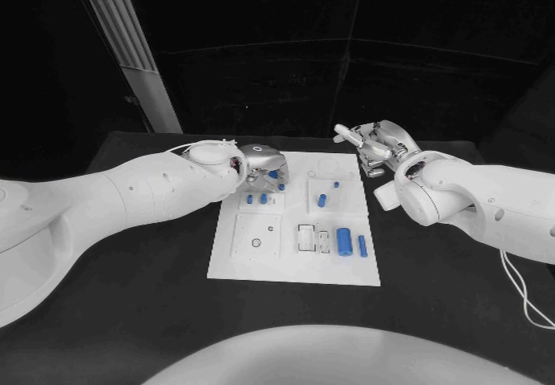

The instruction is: Assemble the parts on the task board

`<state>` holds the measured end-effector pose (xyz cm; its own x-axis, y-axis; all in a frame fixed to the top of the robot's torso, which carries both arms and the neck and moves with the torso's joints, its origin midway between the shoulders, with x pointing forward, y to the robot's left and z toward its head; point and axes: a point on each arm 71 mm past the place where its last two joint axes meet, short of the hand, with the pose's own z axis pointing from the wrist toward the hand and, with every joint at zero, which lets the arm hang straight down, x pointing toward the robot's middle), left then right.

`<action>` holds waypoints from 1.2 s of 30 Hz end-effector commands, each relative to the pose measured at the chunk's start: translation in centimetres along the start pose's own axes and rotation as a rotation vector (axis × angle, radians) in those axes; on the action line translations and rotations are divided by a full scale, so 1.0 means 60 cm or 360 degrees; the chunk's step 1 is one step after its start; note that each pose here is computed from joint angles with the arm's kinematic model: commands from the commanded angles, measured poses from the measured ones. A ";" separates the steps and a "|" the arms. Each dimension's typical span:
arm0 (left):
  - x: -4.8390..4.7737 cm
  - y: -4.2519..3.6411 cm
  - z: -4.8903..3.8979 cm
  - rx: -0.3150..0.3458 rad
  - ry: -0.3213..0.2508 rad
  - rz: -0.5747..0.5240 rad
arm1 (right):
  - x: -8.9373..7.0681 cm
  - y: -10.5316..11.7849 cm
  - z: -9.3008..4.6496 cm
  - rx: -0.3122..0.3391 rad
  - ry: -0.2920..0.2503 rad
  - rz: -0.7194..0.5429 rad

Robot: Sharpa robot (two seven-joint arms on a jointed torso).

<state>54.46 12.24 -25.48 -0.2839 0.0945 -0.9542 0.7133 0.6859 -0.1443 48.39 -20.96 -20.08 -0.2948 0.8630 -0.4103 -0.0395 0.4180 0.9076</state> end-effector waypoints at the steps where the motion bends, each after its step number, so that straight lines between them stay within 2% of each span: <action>1: -0.002 0.001 0.002 -0.0021 -0.0006 0.0030 | 0.001 0.003 0.000 -0.0008 0.0012 -0.0003; 19: 0.006 -0.007 0.016 -0.0079 0.0079 0.0011 | 0.005 0.004 0.001 -0.0009 0.0023 0.0000; 36: 0.008 -0.006 0.019 -0.0094 0.0101 0.0008 | 0.006 0.004 0.001 -0.0007 0.0025 0.0000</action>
<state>54.68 11.04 -25.93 -0.3066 0.1232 -0.9439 0.6930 0.7087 -0.1326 48.35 -20.70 -20.12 -0.3014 0.8617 -0.4083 -0.0353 0.4178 0.9078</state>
